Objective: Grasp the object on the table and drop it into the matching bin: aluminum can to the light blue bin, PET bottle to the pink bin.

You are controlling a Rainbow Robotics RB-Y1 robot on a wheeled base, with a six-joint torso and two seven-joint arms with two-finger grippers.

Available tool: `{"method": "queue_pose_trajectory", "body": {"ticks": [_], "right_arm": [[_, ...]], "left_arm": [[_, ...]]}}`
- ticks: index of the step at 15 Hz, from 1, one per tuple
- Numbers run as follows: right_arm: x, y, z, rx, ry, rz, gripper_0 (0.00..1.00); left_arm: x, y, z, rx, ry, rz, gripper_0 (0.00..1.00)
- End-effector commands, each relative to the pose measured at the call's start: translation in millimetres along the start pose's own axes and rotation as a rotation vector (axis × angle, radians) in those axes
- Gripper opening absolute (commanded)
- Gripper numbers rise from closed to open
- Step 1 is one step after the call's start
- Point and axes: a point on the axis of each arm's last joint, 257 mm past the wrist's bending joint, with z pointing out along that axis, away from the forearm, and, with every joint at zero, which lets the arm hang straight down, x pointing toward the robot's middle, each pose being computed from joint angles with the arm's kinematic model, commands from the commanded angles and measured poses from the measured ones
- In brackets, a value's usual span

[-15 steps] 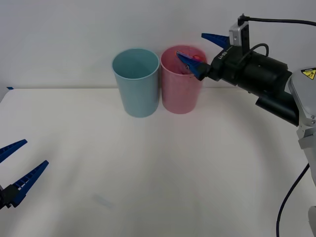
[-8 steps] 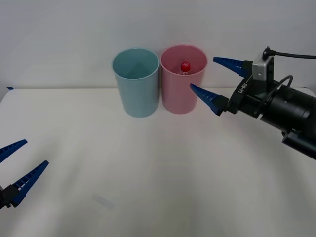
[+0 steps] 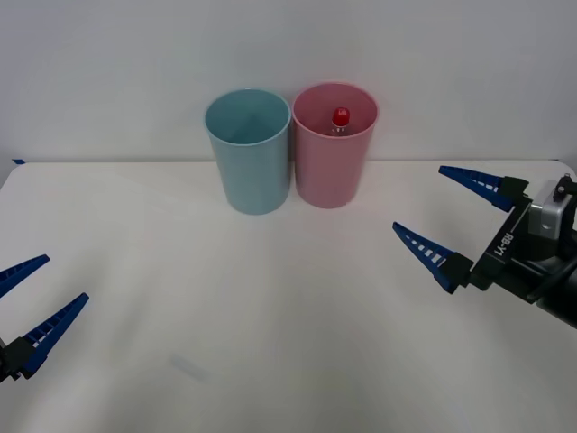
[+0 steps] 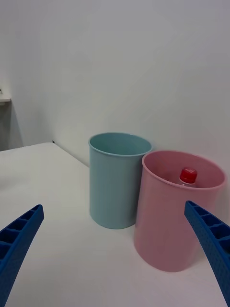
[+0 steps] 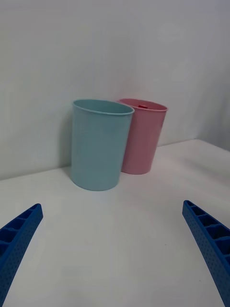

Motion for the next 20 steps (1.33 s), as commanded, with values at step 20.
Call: {"method": "queue_pose_trajectory", "body": {"ticks": [20], "right_arm": [[66.9, 23.3, -173.3, 0.227, 0.168, 0.097, 1.00]], "left_arm": [[0.0, 0.0, 0.0, 0.000, 0.000, 0.000, 1.00]]}}
